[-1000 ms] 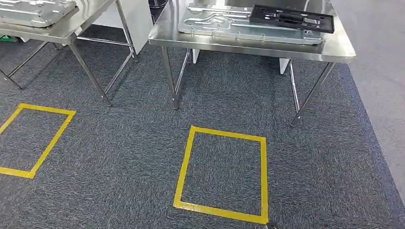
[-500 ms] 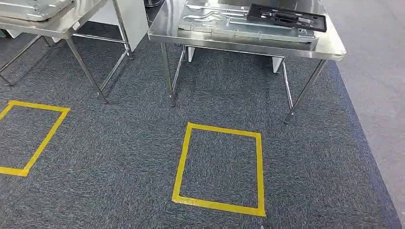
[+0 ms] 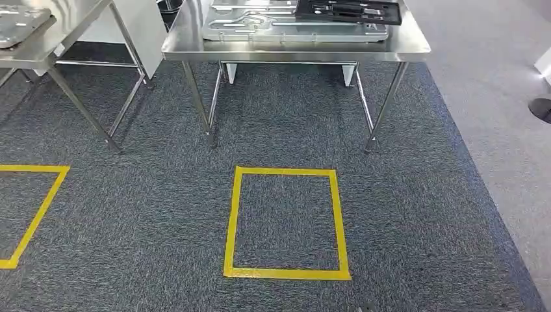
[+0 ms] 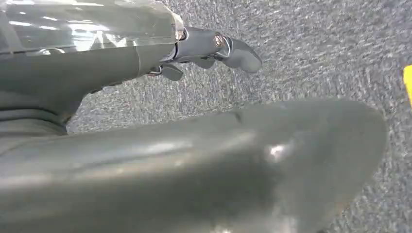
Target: Take the parts from the cabinet and place them on the table.
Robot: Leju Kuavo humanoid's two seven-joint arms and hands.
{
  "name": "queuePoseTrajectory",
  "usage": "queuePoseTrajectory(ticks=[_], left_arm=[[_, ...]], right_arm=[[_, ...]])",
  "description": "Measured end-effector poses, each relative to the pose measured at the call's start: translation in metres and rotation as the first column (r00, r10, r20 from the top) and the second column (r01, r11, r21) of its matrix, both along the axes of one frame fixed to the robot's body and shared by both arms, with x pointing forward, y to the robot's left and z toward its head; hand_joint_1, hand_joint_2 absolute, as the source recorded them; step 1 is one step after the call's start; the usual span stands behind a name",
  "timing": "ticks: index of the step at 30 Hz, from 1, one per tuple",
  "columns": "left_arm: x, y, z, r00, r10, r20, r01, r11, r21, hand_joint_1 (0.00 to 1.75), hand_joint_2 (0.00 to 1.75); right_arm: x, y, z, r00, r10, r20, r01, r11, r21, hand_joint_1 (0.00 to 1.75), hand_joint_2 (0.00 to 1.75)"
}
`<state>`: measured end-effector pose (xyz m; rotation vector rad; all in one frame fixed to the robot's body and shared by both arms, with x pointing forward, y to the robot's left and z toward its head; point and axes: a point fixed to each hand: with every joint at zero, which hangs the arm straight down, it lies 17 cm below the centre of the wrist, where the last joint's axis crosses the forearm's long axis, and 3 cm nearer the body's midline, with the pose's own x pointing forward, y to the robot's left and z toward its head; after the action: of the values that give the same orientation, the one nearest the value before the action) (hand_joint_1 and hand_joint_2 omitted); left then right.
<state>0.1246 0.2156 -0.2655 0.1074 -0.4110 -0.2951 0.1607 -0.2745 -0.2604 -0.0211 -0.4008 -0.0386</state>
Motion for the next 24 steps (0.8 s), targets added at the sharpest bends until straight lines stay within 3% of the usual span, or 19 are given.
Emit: queuePoseTrajectory(ticks=[23,24], left_arm=[[-0.005,0.011,-0.002,1.000,0.022,-0.020,-0.020,0.998,0.059,0.00,0.00],[-0.006,0.013,-0.003,0.999,0.029,-0.033,-0.026,0.997,0.066,0.00,1.75]], right_arm=[[0.000,0.007,0.000,1.000,0.012,0.007,-0.012,1.000,-0.004,0.00,0.00],[-0.001,0.006,0.000,1.000,0.021,0.003,-0.021,1.000,-0.014,0.00,1.75]])
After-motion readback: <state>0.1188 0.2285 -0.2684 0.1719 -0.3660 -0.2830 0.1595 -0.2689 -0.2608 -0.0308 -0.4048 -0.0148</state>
